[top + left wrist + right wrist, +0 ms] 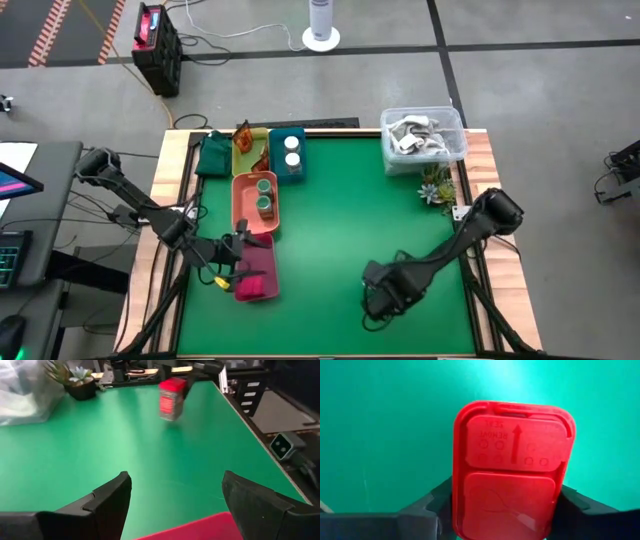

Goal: Sort spices by type
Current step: Put the red seasoning can into the pink bin

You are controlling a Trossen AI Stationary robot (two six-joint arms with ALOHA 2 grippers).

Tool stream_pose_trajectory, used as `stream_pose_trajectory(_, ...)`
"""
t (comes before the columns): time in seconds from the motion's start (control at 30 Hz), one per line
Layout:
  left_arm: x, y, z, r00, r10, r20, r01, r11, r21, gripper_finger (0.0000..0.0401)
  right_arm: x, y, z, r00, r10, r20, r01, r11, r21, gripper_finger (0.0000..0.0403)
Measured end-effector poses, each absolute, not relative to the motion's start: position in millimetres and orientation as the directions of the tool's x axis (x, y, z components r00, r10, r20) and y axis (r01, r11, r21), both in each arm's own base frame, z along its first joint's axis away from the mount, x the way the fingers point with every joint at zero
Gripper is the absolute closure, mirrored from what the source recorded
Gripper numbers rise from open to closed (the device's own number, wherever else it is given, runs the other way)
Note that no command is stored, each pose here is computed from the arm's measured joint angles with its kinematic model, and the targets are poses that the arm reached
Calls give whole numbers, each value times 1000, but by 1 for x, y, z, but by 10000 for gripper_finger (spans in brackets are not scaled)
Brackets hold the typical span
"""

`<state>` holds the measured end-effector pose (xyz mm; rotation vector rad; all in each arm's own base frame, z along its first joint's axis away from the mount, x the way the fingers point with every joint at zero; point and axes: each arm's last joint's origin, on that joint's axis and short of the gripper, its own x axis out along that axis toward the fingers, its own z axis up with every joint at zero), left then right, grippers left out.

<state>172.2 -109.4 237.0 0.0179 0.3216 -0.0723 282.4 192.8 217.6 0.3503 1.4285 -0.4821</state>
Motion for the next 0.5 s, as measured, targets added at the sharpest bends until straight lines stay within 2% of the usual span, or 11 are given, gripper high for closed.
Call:
stream_pose_trajectory(0.13, 177, -107, 235, 945, -54, -322, 56, 998, -4, 104, 306, 174, 235, 177, -150, -973, 466, 883, -52, 165)
stream_pose_trajectory(0.33, 190, -111, 230, 953, -54, -298, 52, 999, -16, 104, 344, 149, 259, 406, -185, -895, 364, 931, -27, 168)
stream_pose_trajectory(0.5, 201, -113, 233, 974, -53, -221, 43, 998, -51, 104, 368, 136, 270, 558, -166, -813, 279, 960, -5, 164)
